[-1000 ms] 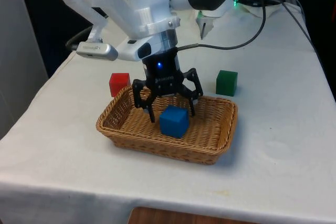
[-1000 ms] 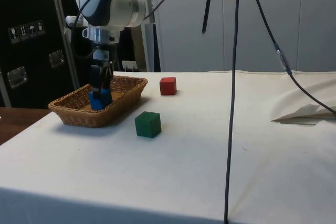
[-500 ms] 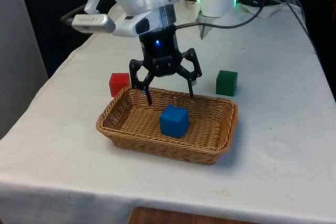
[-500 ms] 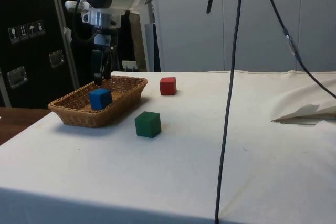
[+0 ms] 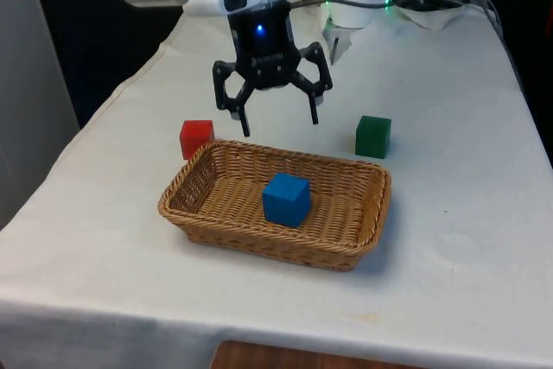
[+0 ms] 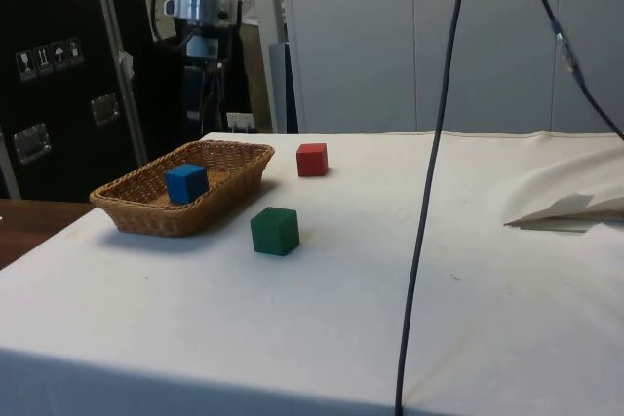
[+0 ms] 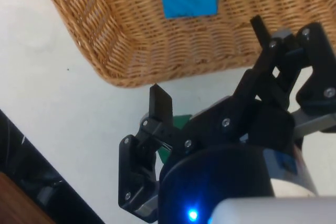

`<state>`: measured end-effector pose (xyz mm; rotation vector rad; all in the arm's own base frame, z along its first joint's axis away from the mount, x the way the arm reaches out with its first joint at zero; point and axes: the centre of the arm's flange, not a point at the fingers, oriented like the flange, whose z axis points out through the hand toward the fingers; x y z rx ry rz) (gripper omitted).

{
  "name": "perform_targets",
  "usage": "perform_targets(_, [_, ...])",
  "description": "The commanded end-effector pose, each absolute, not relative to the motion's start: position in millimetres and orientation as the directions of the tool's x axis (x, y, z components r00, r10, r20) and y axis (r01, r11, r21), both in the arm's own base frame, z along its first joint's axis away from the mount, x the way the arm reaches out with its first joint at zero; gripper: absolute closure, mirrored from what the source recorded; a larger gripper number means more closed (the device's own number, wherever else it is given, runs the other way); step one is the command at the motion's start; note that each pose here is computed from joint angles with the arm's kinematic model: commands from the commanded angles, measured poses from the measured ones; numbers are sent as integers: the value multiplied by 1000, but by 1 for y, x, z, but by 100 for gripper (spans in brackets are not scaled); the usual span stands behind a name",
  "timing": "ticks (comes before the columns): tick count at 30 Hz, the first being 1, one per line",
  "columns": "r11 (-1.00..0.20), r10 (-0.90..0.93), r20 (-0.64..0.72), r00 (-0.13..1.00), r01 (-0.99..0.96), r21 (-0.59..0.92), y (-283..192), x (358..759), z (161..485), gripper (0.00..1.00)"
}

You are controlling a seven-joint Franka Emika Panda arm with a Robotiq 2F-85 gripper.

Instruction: Pick up the blue cube and place it into the basket.

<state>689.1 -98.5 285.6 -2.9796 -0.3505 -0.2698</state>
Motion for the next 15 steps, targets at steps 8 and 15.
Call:
perform_targets(8, [-966, 221, 189, 957, 242, -95, -100, 673, 306, 0])
perform_targets(15, [-965, 227, 192, 955, 247, -90, -100, 659, 321, 0])
